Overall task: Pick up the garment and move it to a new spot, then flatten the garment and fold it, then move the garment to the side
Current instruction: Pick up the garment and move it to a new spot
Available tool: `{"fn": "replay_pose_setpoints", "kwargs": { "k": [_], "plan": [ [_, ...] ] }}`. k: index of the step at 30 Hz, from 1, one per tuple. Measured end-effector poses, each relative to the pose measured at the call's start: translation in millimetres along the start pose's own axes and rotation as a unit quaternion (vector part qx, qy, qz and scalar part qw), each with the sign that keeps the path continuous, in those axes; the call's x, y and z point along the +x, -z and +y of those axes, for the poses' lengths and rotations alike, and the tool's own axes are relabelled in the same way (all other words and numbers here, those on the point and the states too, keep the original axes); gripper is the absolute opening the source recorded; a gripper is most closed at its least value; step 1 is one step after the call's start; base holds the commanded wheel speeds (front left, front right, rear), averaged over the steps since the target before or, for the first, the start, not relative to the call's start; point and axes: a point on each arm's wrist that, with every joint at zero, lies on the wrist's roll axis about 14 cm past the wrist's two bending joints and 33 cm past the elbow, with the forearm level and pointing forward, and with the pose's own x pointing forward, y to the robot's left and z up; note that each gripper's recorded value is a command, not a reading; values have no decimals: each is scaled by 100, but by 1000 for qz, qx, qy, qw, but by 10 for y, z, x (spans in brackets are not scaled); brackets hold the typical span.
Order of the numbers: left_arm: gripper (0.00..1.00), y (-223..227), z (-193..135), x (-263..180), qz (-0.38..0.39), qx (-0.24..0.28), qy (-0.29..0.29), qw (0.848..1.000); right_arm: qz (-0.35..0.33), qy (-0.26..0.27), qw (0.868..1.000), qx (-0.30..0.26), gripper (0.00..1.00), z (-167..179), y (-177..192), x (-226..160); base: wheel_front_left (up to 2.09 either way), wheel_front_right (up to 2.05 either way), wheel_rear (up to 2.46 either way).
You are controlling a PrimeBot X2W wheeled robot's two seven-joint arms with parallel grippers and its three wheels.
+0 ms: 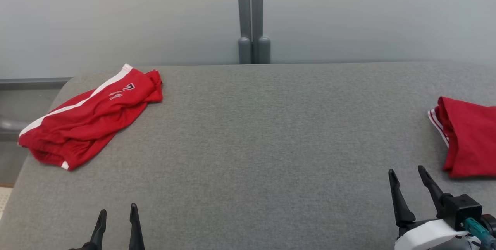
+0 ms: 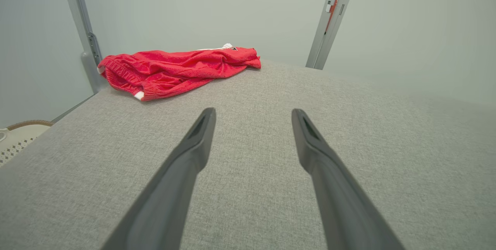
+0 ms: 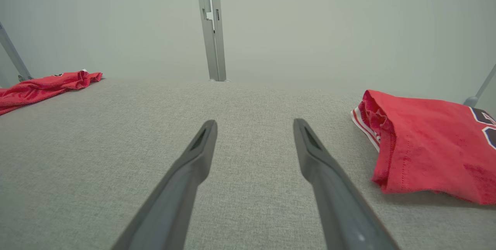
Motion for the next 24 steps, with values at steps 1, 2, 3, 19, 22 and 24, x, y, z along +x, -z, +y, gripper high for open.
{"fn": "replay_pose_setpoints", "kwargs": {
  "k": [1, 2, 3, 19, 22, 24],
  "plan": [
    [100, -9, 40, -25, -2, 0, -7, 1000, 0, -8, 1000, 2, 100, 56, 3, 29, 0, 0, 0],
    [100, -23, 96, -58, -5, 0, -16, 1000, 1, -20, 1000, 4, 100, 140, 11, 63, 0, 0, 0],
    [100, -39, 163, -96, -8, 1, -27, 1000, 2, -33, 999, 7, 100, 235, 20, 99, 0, 0, 0],
    [100, -206, 733, -567, -43, -1, -129, 991, 8, -159, 987, 22, 100, 1104, 49, 434, 0, 0, 0],
    [100, -282, 666, -437, -52, 1, -112, 992, 13, -162, 986, 22, 100, 1106, 88, 446, 0, 0, 0],
    [100, -323, 575, -273, -55, 2, -90, 994, 6, -167, 986, 19, 100, 1097, 56, 520, 0, 0, 0]
  ]
}}
